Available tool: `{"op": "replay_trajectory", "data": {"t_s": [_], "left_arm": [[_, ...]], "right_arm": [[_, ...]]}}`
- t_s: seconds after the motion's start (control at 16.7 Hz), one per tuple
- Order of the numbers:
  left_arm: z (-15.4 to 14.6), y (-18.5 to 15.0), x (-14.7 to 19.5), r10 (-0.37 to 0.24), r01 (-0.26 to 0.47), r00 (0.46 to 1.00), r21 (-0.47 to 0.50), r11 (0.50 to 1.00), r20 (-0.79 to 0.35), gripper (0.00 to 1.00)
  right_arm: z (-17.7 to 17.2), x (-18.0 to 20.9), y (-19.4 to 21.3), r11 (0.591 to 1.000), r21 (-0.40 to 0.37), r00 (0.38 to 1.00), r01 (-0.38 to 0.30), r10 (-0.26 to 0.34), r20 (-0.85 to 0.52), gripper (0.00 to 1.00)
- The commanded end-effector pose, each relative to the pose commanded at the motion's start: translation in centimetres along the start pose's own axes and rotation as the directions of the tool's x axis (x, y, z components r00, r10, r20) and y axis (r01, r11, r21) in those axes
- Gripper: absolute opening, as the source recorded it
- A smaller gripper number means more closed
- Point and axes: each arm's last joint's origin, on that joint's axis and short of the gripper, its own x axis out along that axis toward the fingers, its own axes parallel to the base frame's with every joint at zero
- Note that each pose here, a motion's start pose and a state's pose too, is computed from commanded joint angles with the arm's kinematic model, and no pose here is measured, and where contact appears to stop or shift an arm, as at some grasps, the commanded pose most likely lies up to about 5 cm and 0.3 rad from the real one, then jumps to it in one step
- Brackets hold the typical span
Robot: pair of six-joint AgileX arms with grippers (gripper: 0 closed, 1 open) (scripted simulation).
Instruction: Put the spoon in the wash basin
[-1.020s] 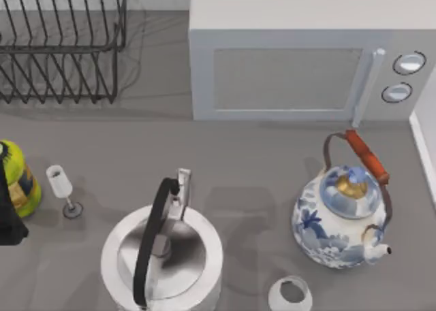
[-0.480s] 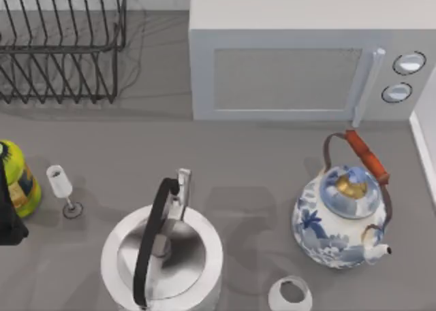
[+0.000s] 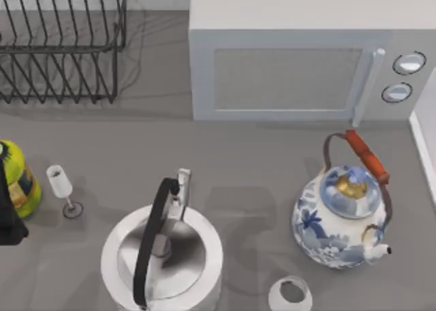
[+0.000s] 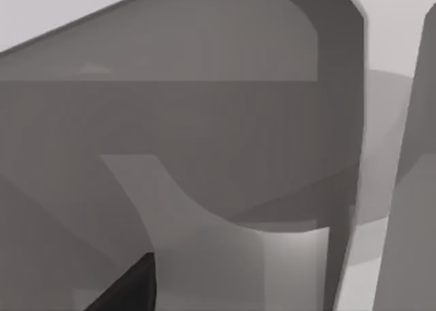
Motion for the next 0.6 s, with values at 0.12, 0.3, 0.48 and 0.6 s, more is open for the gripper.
{"op": "replay_trajectory", "data": {"t_s": [0.12, 0.3, 0.48, 0.6], "left_arm": [[0.0, 0.0, 0.0, 0.0, 0.0, 1.0, 0.0, 1.0, 0.0, 1.0], [0.0, 0.0, 0.0, 0.0, 0.0, 1.0, 0.0, 1.0, 0.0, 1.0], [0.0, 0.0, 0.0, 0.0, 0.0, 1.0, 0.0, 1.0, 0.0, 1.0], [0.0, 0.0, 0.0, 0.0, 0.0, 1.0, 0.0, 1.0, 0.0, 1.0]], "right_arm": [[0.0, 0.0, 0.0, 1.0, 0.0, 1.0, 0.0, 0.0, 0.0, 0.0], [0.2, -1.9, -0.1, 1.0, 0.005, 0.999, 0.019, -0.019, 0.031, 0.0], [0.6, -2.8, -0.2, 1.0, 0.008, 0.999, 0.019, -0.019, 0.034, 0.0], [0.9, -4.5, -0.2, 1.0, 0.007, 0.999, 0.018, -0.018, 0.032, 0.0]]}}
